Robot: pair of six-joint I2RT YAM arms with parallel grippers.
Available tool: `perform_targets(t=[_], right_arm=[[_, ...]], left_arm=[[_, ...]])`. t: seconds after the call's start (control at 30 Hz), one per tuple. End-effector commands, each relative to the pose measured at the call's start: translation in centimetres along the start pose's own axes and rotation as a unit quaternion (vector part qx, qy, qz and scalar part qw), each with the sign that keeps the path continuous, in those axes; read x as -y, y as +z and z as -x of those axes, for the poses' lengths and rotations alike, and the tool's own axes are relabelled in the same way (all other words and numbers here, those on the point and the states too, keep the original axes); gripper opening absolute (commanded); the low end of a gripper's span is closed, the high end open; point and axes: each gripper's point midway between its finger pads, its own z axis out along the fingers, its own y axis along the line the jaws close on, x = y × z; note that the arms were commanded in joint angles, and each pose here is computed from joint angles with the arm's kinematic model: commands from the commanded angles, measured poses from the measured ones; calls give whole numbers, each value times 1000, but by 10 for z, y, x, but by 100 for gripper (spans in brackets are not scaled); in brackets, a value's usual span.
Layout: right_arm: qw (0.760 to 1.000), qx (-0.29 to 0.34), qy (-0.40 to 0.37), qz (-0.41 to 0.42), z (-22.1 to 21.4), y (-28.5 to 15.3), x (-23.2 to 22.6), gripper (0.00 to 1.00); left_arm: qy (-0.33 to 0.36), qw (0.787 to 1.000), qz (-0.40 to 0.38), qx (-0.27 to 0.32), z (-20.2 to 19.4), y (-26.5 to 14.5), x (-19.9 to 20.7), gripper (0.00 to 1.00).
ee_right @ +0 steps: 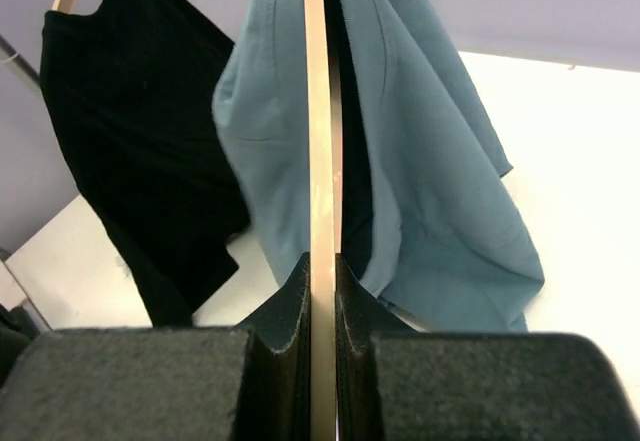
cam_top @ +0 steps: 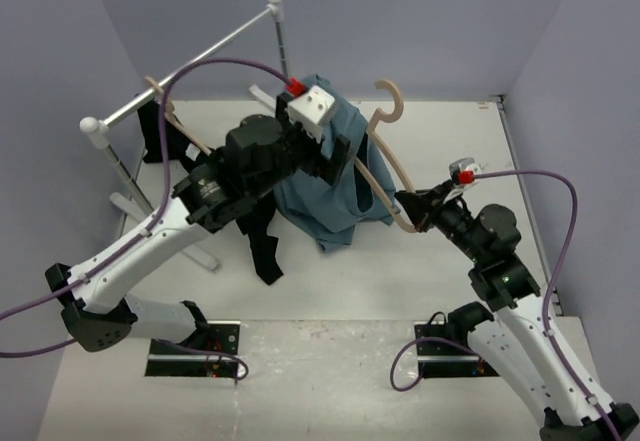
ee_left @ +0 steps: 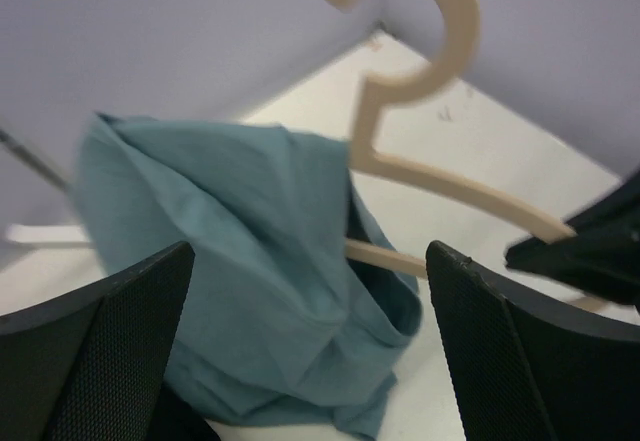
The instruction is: Place the t-shirt on the hanger
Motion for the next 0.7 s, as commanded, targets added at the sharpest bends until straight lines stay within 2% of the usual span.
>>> perform_targets(t=[0.0,0.07,0.13,0.2,0.23,0.37,0.47,0.57,0.67], right_arm=[[988,117,-77,68,56,-11,-24,0],[984,128,-95,86,57,-12,-25,0],[978,120,-134,106,52,-13,-27,0],[961,110,-204,153,48,-15,-37,0],[955,105,-221,167,47,-17,-38,0],[943,68,-232,228,45,-26,-42,0],[936,41,-222,271,43,-33,-45,0],[932,33,-222,283,43,-35,-45,0],[935,23,-225,273,45,-36,-36,0]], left_arm=[[39,990,132,39,74,-42,-63,100],[72,986,149,34,83,-43,-87,100],[123,987,97,29,83,-37,-83,100],[175,983,36,33,78,-33,-73,100],[221,974,-19,38,71,-29,-57,100],[299,941,-143,62,61,-39,-22,100],[318,927,-194,46,45,-37,-13,97],[317,923,-219,4,24,-31,-13,92],[308,920,-243,-5,15,-41,-6,89]])
